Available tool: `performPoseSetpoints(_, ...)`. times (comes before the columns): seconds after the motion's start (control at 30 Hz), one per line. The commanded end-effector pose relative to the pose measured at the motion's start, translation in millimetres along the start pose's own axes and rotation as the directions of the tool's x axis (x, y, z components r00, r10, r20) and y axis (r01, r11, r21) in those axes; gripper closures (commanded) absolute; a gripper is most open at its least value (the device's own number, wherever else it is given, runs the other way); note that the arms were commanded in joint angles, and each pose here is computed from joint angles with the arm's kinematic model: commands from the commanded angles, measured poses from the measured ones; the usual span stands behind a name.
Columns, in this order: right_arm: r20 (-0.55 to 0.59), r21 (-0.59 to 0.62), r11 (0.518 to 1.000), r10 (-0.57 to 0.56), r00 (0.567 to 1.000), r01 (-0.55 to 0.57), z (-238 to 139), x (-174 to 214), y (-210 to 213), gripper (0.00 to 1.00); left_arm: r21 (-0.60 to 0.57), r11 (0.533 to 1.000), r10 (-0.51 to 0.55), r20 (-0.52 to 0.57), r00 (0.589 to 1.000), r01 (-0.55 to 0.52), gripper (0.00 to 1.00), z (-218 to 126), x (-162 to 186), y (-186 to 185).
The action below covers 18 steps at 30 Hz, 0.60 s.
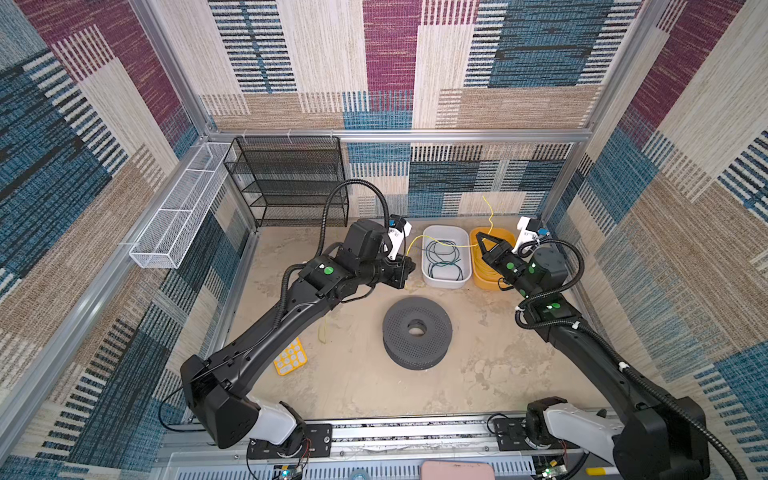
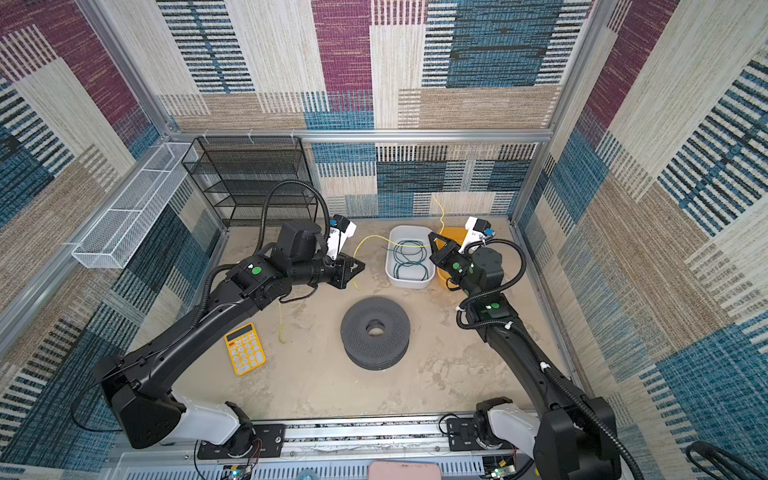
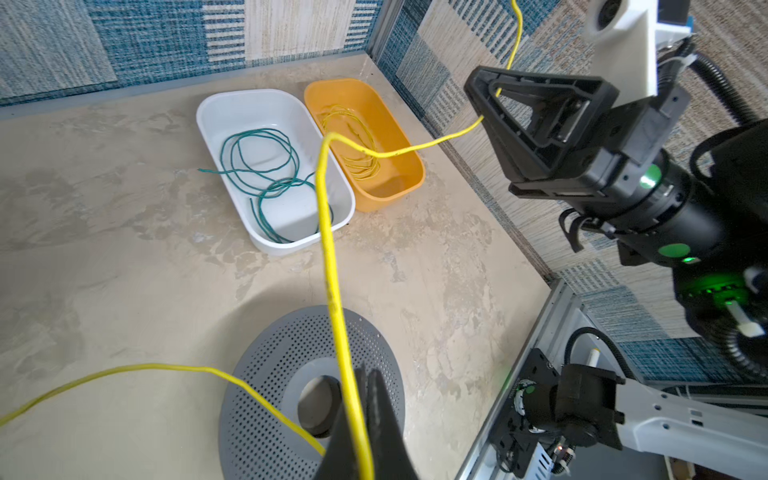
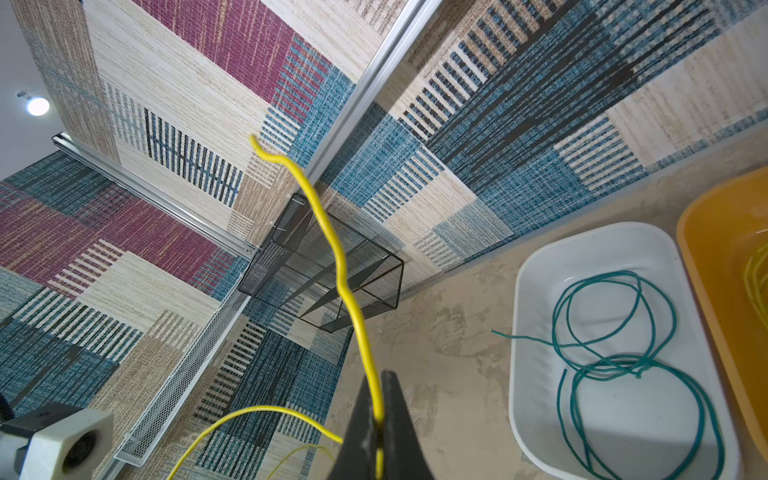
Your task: Wrap the cables
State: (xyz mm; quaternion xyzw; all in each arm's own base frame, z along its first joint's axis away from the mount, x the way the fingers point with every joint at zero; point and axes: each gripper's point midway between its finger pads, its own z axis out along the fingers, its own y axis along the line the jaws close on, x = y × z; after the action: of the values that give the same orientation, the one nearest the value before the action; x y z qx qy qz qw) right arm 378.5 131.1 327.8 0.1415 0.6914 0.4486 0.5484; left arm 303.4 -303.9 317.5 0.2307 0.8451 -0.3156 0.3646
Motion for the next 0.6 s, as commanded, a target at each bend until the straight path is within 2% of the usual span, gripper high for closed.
performPoseSetpoints(0.0, 0.022, -0.049, 0.999, 0.002, 1.0, -0.001, 4, -7, 15, 1.0, -0.018, 0.997, 0.075, -0.037, 0.997, -0.075, 1.0, -9, 9, 6)
performPoseSetpoints(0.23, -0.031, -0.099, 0.995, 0.007, 1.0, -0.01, 19, 10, 33, 1.0, -0.111, 0.984, 0.13, -0.084, 0.988, -0.139, 1.0, -24, 22, 27)
performPoseSetpoints(0.47, -0.076, -0.132, 0.991, 0.021, 0.997, -0.031, 32, 35, 42, 1.0, -0.228, 0.957, 0.163, -0.08, 0.983, -0.177, 1.0, -39, 27, 52)
performPoseSetpoints(0.57, -0.065, -0.147, 0.989, 0.012, 0.998, -0.021, 35, 33, 48, 1.0, -0.268, 0.942, 0.189, -0.066, 0.98, -0.2, 1.0, -45, 28, 60)
